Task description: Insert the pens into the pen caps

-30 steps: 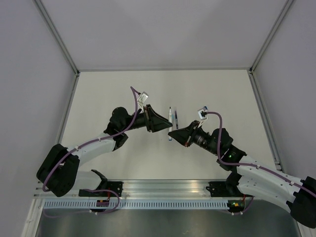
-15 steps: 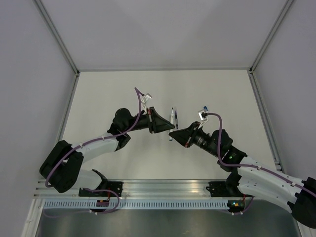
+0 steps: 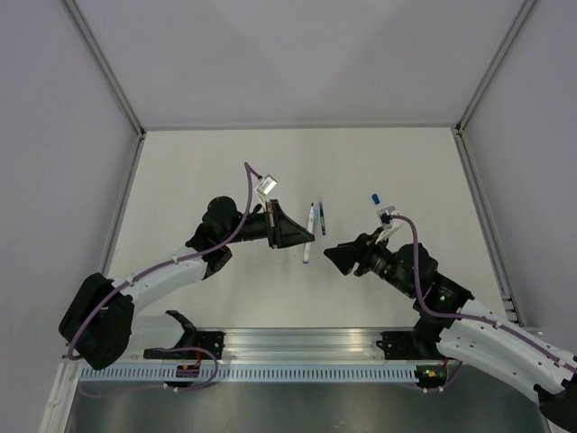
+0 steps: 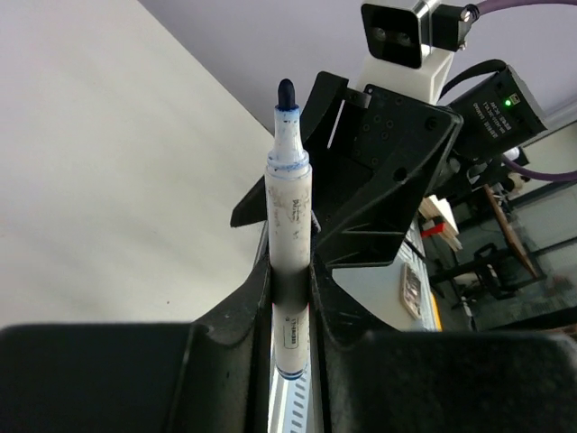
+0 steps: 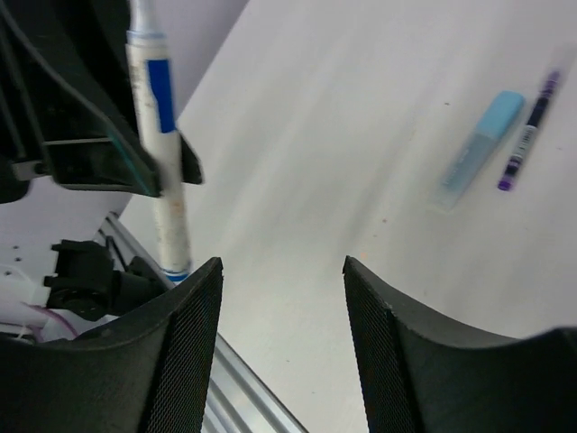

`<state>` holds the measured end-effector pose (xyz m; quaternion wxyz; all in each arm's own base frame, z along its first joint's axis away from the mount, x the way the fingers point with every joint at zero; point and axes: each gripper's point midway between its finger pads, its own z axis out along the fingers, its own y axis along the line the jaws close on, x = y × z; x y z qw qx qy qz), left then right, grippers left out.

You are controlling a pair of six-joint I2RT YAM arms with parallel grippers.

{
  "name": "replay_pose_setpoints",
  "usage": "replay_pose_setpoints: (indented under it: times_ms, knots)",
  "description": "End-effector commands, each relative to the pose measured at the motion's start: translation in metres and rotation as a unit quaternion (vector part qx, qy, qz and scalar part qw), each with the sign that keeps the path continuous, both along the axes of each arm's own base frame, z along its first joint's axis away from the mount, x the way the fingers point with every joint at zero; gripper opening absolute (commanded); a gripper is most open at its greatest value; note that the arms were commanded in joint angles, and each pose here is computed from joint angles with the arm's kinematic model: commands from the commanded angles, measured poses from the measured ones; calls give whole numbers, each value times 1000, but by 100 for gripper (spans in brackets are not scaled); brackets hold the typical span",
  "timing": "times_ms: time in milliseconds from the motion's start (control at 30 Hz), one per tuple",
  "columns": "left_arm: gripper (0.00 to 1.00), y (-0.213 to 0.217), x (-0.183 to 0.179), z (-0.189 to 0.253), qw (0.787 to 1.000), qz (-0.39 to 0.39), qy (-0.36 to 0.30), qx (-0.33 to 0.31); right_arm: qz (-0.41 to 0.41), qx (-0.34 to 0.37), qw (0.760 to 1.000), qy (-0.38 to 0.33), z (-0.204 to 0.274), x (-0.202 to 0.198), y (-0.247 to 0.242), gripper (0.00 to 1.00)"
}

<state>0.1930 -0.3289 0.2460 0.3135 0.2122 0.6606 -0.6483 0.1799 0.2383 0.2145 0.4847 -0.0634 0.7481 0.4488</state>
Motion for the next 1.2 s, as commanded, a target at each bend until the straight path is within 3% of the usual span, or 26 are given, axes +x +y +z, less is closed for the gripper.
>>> replay_pose_setpoints:
  times_ms: [0,133,200,300,367,400,500,600,667,733,867,1167]
  knots:
    - [2,10,11,0,997,49,-38,52,-69,-49,996,-3,-3,16,-23,62]
    - [2,30,25,-23,985,120,-45,120,-227,-138,964,13,-13,58,-65,62]
    - [2,37,24,-30,981,133,-53,132,-272,-226,935,27,-31,83,-80,62]
    - [2,43,19,-33,980,136,-62,131,-300,-279,910,54,-16,138,-91,61]
    - [2,44,15,-37,981,136,-69,119,-277,-296,911,77,-24,158,-90,60]
    - [2,45,13,-36,982,134,-74,114,-282,-334,893,101,-44,174,-103,60]
    - [2,46,9,-31,983,130,-80,103,-275,-376,876,122,-47,212,-111,60]
    - [2,48,9,-29,982,139,-84,96,-224,-391,879,153,-79,233,-110,60]
    - [2,49,9,-31,982,143,-78,99,-204,-406,870,191,-110,240,-116,59]
    - [2,49,8,-30,982,142,-80,97,-170,-402,878,199,-120,246,-113,59]
    - [2,53,11,-28,979,156,-85,99,-160,-436,856,226,-149,255,-129,59]
    - [2,53,11,-29,979,155,-85,100,-143,-487,830,230,-162,272,-158,58]
